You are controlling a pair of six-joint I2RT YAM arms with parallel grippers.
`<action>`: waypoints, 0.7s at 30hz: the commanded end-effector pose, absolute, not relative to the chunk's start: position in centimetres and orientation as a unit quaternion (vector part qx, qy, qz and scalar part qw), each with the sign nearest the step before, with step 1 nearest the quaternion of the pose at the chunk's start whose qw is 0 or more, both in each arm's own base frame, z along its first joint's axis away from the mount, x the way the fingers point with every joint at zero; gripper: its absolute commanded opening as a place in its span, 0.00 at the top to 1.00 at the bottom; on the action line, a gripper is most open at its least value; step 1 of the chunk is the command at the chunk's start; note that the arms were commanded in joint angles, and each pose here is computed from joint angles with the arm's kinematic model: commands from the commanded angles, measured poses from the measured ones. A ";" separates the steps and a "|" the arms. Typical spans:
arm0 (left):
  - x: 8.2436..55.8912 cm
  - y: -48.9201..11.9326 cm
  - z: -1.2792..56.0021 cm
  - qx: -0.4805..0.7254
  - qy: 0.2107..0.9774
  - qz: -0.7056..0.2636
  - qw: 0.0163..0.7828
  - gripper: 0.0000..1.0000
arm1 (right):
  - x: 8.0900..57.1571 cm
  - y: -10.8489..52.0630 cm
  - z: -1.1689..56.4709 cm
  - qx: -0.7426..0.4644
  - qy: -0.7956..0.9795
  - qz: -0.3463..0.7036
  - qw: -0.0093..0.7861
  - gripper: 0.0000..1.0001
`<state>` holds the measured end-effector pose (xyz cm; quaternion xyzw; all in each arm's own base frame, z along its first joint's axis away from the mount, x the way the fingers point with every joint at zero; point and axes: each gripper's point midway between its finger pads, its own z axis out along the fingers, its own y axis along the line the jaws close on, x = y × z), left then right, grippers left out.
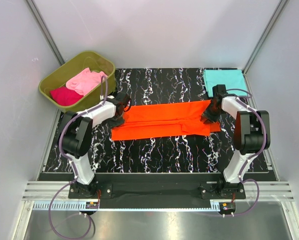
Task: Fold and stack the t-shirts
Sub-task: Fold the tshirt
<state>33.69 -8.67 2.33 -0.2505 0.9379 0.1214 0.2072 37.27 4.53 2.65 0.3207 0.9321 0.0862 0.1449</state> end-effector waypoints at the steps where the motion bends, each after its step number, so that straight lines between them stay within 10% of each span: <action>1: 34.8 -9.4 7.0 -0.255 0.929 0.075 0.256 0.62 | 38.4 4.3 6.9 0.328 0.921 0.090 0.188 0.67; 14: 33.8 -18.9 21.0 0.069 0.903 -0.226 0.359 0.45 | 31.5 4.5 7.6 0.404 0.891 0.101 0.179 0.49; 21: 31.9 -21.4 19.1 0.130 0.893 -0.294 0.314 0.43 | 30.0 4.2 5.7 0.379 0.894 0.115 0.212 0.44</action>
